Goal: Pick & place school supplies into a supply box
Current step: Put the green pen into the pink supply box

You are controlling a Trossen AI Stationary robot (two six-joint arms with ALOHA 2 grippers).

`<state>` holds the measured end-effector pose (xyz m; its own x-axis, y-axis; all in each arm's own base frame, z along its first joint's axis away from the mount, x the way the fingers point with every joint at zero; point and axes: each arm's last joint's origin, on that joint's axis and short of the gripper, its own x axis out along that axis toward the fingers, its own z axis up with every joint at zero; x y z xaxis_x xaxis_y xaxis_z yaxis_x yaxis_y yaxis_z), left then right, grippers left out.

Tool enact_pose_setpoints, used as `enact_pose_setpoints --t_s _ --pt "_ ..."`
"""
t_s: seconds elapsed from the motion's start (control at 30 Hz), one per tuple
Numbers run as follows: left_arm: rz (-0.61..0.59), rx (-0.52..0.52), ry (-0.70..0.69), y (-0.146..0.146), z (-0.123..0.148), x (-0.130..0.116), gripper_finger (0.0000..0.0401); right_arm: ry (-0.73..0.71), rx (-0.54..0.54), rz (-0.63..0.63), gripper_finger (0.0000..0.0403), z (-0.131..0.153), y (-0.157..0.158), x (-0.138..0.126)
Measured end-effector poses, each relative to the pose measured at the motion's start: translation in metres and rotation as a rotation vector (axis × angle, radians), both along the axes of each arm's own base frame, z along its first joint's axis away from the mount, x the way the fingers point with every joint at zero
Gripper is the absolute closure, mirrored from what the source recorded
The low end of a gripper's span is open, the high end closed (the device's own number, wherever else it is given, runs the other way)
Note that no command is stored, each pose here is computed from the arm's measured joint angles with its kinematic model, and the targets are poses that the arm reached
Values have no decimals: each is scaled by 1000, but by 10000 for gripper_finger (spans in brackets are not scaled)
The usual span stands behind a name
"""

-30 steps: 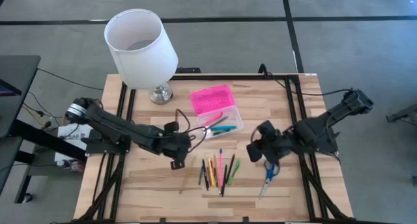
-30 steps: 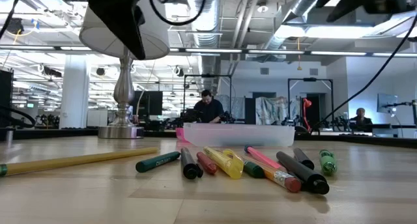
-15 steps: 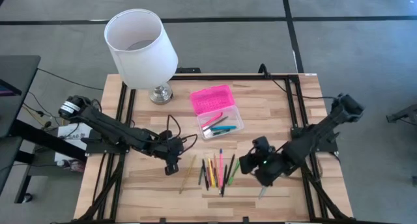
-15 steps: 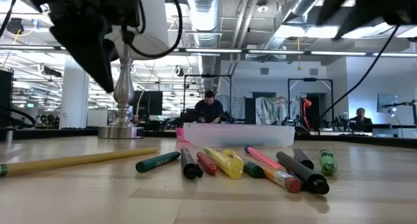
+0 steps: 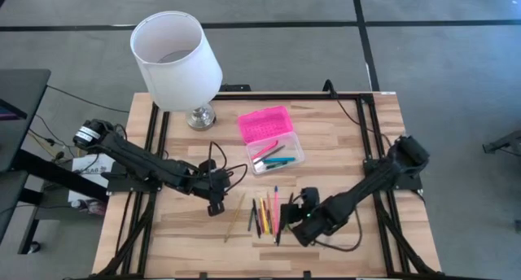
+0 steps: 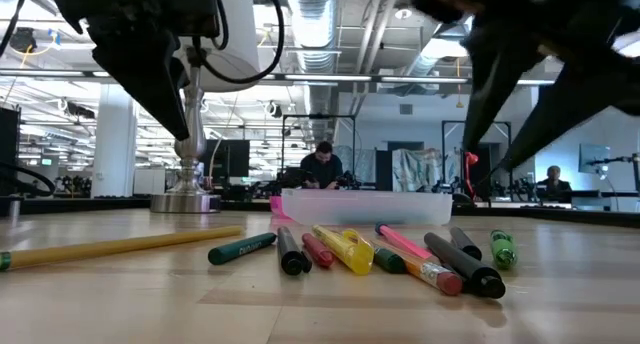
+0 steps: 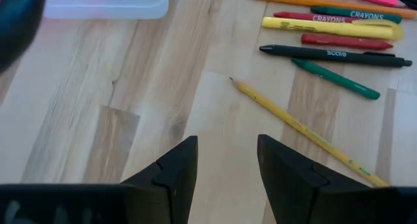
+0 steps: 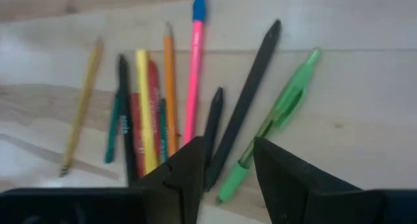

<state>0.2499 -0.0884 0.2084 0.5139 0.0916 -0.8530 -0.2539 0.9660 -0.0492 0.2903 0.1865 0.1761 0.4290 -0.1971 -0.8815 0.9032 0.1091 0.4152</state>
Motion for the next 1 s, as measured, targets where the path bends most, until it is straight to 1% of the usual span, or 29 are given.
enact_pose_setpoints --t_s 0.17,0.23,0.3,0.37,0.63,0.8,0.9,1.0 --pt "-16 6 5 0 0 0 248 49 4 -20 284 -7 3 9" --pt "-16 8 7 0 0 0 248 55 23 -29 292 -10 6 12" --pt "-16 9 8 0 0 0 248 88 34 -26 302 -14 7 10" --pt "-16 11 10 0 0 -1 248 91 49 -25 312 -15 9 10" --pt "-28 20 17 0 -1 -1 248 116 35 -24 344 -15 9 7" --pt "-28 20 17 0 0 -1 248 144 39 -28 349 -22 7 9" --pt "-33 23 17 0 0 -1 248 132 53 -24 350 -25 9 12" --pt "-34 24 19 0 -1 -1 248 149 42 -25 350 -30 8 12"
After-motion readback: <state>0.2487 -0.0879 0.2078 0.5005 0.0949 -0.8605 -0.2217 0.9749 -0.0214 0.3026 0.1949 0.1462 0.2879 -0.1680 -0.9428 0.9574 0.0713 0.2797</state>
